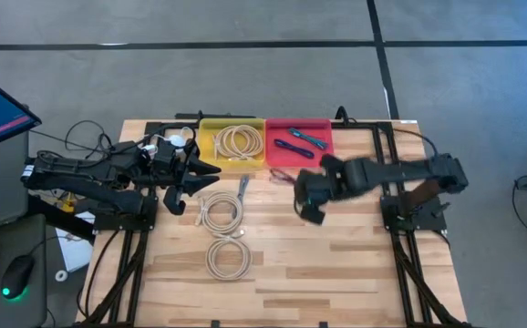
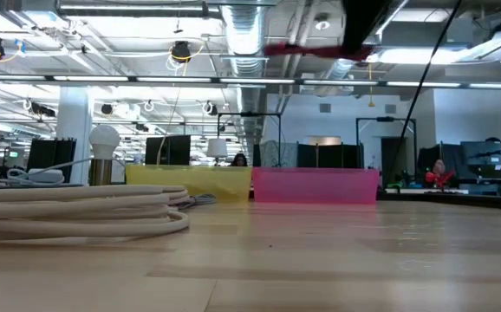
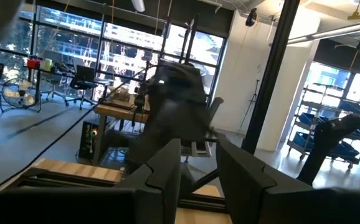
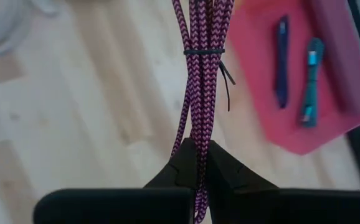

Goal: Pick & Place USB Port
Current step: Put the small black and pink charger cable into the red bin

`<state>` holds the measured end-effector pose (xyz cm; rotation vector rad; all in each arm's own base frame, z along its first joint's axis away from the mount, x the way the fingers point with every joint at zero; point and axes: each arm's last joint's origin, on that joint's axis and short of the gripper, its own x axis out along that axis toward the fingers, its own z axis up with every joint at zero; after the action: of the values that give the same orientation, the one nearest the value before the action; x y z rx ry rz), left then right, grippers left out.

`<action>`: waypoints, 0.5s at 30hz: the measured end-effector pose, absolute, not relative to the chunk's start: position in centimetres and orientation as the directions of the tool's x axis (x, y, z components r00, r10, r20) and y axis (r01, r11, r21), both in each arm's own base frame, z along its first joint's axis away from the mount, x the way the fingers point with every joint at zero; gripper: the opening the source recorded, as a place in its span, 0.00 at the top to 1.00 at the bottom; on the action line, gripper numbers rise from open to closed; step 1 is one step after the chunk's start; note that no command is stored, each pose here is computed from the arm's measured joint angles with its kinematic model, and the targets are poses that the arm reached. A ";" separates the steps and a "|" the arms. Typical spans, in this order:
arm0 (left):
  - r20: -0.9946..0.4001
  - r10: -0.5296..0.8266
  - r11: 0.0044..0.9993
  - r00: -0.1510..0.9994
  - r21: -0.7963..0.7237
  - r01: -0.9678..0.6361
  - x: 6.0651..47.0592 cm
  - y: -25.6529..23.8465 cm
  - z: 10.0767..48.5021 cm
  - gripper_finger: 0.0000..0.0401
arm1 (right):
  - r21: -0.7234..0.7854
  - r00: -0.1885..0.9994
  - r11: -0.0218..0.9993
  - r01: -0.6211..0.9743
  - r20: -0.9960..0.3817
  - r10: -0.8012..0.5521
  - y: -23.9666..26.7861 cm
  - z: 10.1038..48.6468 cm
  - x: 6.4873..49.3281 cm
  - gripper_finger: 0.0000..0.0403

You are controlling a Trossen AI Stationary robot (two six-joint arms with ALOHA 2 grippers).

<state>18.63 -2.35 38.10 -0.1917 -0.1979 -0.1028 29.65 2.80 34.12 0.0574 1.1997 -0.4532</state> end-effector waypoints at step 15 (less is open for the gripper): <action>0.206 -0.082 0.977 0.975 -0.179 0.120 18.6 -2.3 38.1 0.75 | -0.323 0.201 0.862 0.390 -0.884 -0.422 -8.3 34.3 29.2 1.00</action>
<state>18.63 -2.34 38.11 -0.1917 -0.1987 -0.1022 29.19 -8.32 34.29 -0.0298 1.2456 -0.5675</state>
